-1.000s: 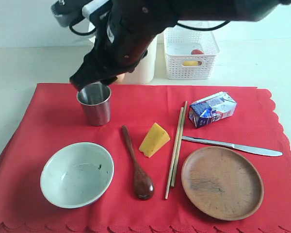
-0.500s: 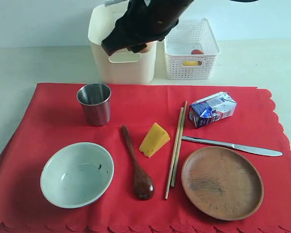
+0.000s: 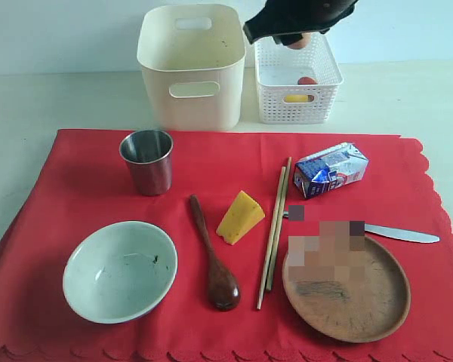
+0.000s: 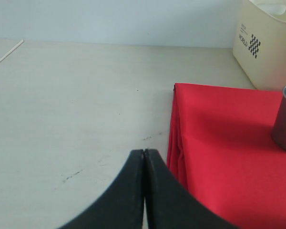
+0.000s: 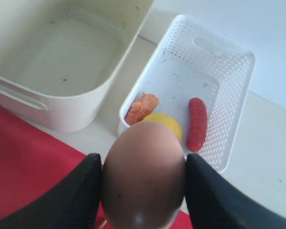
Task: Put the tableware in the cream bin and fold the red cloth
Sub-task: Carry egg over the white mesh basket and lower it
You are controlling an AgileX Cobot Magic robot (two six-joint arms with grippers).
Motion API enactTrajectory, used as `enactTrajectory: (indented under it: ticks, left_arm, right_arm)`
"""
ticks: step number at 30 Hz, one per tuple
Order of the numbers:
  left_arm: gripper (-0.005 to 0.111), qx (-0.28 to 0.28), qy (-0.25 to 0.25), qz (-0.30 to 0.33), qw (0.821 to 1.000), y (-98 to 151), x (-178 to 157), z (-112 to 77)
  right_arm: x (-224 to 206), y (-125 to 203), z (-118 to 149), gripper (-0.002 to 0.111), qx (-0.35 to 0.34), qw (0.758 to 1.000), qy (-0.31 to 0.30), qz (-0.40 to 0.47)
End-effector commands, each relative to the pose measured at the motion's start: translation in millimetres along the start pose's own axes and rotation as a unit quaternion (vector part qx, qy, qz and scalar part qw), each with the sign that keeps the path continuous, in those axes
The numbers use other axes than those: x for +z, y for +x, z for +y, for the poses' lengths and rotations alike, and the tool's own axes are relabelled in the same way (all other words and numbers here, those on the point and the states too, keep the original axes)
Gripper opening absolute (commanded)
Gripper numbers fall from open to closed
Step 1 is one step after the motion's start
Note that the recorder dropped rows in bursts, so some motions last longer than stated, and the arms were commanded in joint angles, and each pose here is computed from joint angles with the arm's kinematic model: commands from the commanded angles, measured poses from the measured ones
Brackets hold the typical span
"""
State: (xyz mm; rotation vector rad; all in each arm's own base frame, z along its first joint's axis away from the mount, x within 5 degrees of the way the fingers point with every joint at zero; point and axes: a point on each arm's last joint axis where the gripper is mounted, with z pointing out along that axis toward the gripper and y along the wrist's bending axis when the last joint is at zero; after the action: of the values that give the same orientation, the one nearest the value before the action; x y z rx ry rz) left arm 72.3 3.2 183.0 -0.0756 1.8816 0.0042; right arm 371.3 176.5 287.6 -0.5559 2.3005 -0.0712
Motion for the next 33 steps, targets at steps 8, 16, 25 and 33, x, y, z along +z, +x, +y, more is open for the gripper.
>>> enactTrajectory:
  ticks: [8,16,25,33]
  left_arm:
    - [0.001,-0.002,0.001,0.001,1.000,-0.4,0.6,-0.2]
    - [0.001,-0.002,0.001,0.001,1.000,-0.4,0.6,-0.2]
    - [0.001,-0.002,0.001,0.001,1.000,-0.4,0.6,-0.2]
    - [0.001,-0.002,0.001,0.001,1.000,-0.4,0.6,-0.2]
  right_arm:
    - [67.7,15.2,-36.4,0.000,0.029,0.999,0.013,-0.021]
    - [117.8,30.1,-56.7,0.000,0.083,0.994,0.000,-0.075]
    - [145.9,41.9,-50.0,0.000,0.082,0.992,-0.018,-0.093]
    - [155.8,47.9,-46.8,0.042,0.083,0.992,-0.023,-0.091]
